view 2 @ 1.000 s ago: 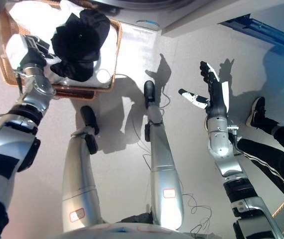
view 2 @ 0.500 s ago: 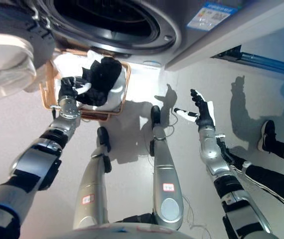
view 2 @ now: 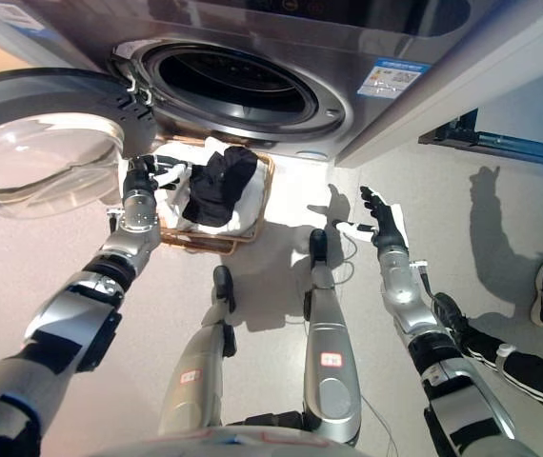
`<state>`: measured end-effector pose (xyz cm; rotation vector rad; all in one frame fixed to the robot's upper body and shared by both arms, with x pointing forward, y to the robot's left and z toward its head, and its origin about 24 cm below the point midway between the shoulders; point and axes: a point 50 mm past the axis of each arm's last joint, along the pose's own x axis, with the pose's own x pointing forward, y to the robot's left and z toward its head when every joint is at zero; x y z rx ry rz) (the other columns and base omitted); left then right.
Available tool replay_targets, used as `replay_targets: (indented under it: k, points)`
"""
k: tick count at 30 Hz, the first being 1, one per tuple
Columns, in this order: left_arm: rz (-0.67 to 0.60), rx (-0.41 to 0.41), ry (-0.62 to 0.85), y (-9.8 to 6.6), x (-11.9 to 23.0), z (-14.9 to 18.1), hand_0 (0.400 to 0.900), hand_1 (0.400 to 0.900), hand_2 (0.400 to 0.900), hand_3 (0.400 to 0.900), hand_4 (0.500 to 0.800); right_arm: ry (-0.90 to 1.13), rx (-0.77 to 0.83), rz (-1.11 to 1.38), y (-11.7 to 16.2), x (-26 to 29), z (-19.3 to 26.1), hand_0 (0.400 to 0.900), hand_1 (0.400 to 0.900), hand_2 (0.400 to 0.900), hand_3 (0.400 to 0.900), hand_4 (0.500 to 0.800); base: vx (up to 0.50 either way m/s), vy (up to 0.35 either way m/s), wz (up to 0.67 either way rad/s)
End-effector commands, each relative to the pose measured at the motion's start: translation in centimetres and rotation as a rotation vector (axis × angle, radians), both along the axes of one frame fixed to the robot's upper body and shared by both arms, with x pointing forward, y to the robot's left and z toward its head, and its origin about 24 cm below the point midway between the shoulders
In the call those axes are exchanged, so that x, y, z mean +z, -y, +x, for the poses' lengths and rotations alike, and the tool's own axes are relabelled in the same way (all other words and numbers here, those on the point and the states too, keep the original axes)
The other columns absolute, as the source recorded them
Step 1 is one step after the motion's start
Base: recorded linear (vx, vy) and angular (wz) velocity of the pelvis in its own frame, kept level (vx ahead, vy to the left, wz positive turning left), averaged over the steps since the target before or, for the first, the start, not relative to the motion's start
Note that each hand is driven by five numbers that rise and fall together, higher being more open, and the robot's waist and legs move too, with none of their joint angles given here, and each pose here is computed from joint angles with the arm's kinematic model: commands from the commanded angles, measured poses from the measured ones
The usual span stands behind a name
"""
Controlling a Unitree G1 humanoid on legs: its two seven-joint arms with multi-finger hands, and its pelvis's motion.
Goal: Put the clothes in the basket into the washing machine.
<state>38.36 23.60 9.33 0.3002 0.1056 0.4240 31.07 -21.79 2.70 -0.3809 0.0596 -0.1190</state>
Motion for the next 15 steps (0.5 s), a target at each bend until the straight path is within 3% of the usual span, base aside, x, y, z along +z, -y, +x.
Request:
replay_targets:
  k: [1,13,15]
  points:
    - [0.134,0.061,-0.005,-1.4,0.7,0.0,0.900,0.900,0.900,0.900,0.800,0.075,0.018,-0.003,0.5,1.0,-0.8,0.900,0.900,0.900,0.900,0.800,0.000,0.000,0.00]
    - [0.369,0.118,-0.047,-0.4,3.3,1.4,0.900,0.900,0.900,0.900,0.800,0.274,0.092,-0.016,-1.1,4.9,-1.0,0.900,0.900,0.900,0.900,0.800,-0.050,-0.019,-0.06]
    - [0.467,0.166,-0.045,-1.6,4.8,1.5,0.900,0.900,0.900,0.900,0.800,0.344,0.125,-0.026,-1.4,6.3,-1.1,0.900,0.900,0.900,0.900,0.800,-0.068,-0.047,-0.10]
